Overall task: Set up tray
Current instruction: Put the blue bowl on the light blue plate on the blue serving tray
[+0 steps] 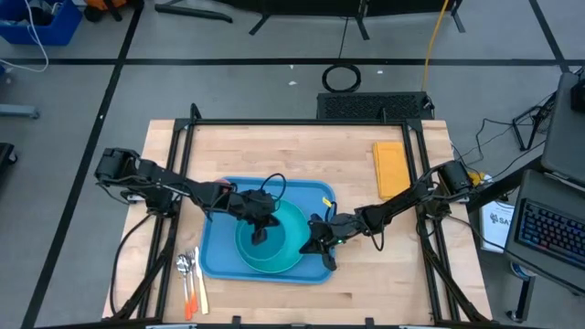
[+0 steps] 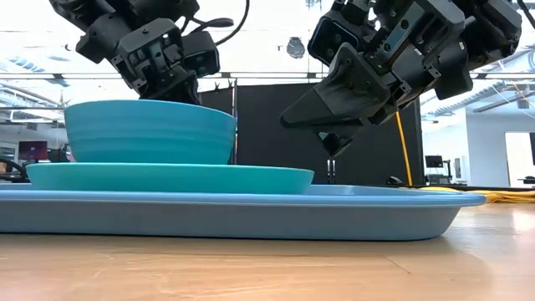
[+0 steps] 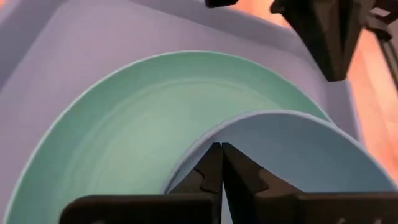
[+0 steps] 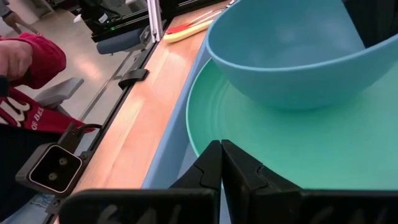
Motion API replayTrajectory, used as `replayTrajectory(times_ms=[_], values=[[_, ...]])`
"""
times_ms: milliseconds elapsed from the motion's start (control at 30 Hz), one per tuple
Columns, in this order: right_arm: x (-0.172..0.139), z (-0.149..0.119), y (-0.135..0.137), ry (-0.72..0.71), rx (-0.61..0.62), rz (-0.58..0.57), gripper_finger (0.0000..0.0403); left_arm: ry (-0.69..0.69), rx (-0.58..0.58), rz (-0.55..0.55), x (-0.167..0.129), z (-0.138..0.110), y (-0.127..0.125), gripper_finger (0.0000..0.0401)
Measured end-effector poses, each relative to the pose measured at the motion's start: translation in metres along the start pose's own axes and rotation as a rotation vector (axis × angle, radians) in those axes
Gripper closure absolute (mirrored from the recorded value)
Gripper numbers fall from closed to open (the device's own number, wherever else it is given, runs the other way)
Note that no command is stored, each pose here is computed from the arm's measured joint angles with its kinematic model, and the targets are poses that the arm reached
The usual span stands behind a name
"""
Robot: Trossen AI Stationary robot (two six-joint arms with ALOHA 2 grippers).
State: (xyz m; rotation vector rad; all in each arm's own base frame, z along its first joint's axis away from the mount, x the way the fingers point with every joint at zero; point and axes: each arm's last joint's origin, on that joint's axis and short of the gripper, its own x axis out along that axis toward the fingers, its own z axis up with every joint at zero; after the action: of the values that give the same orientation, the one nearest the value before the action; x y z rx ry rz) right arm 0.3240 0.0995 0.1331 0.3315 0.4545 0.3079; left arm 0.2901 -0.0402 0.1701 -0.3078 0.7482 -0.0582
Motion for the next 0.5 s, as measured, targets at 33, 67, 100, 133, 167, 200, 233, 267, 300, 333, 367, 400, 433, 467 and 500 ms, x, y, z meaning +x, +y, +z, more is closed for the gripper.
replayTrajectory(times_ms=[33, 67, 100, 133, 167, 200, 233, 267, 300, 333, 367, 400, 433, 467, 500], values=[[0.0000, 0.0000, 0.0000, 0.000, 0.000, 0.000, 0.0403, -0.002, 0.000, 0.006, 0.0000, 0.0001, 0.0002, 0.0385], [0.0000, 0.0000, 0.0000, 0.000, 0.000, 0.000, 0.0403, -0.004, 0.001, 0.009, 0.0000, 0.0002, 0.0004, 0.0384], [0.0000, 0.0000, 0.0000, 0.000, -0.001, 0.000, 0.0403, -0.005, 0.005, 0.011, 0.0000, 0.0003, 0.0004, 0.0384], [0.0000, 0.0000, 0.0000, 0.000, -0.001, 0.000, 0.0403, -0.007, 0.008, 0.011, 0.0000, 0.0004, 0.0004, 0.0387], [0.0000, 0.0000, 0.0000, 0.000, -0.001, 0.000, 0.0403, -0.011, 0.014, 0.009, 0.0000, 0.0008, 0.0002, 0.0391], [0.0000, 0.0000, 0.0000, 0.000, -0.001, 0.000, 0.0403, -0.017, 0.017, 0.007, 0.0000, 0.0014, 0.0000, 0.0395], [0.0000, 0.0000, 0.0000, 0.000, -0.001, 0.000, 0.0403, -0.021, 0.020, 0.006, 0.0000, 0.0018, -0.0001, 0.0397], [0.0000, 0.0000, 0.0000, 0.000, -0.001, 0.000, 0.0403, -0.026, 0.021, 0.004, 0.0000, 0.0023, -0.0003, 0.0397], [0.0000, 0.0000, 0.0000, 0.000, -0.001, 0.000, 0.0403, -0.035, 0.022, 0.001, -0.0001, 0.0031, -0.0006, 0.0395], [0.0000, 0.0000, 0.0000, 0.000, -0.001, 0.000, 0.0403, -0.045, 0.024, -0.003, -0.0001, 0.0041, -0.0010, 0.0392], [0.0000, 0.0000, 0.0000, 0.000, -0.001, 0.000, 0.0403, -0.058, 0.026, -0.007, -0.0002, 0.0053, -0.0016, 0.0388], [0.0000, 0.0000, 0.0000, -0.001, -0.001, 0.000, 0.0403, -0.068, 0.030, -0.010, -0.0002, 0.0063, -0.0018, 0.0385], [0.0000, 0.0000, 0.0000, -0.001, -0.001, 0.000, 0.0403, -0.075, 0.035, -0.013, -0.0003, 0.0070, -0.0021, 0.0384], [0.0000, 0.0000, 0.0000, -0.001, -0.001, 0.000, 0.0403, -0.082, 0.038, -0.013, -0.0003, 0.0077, -0.0020, 0.0385], [0.0000, 0.0001, 0.0000, -0.001, -0.001, 0.000, 0.0403, -0.088, 0.040, -0.014, -0.0004, 0.0084, -0.0018, 0.0387]])
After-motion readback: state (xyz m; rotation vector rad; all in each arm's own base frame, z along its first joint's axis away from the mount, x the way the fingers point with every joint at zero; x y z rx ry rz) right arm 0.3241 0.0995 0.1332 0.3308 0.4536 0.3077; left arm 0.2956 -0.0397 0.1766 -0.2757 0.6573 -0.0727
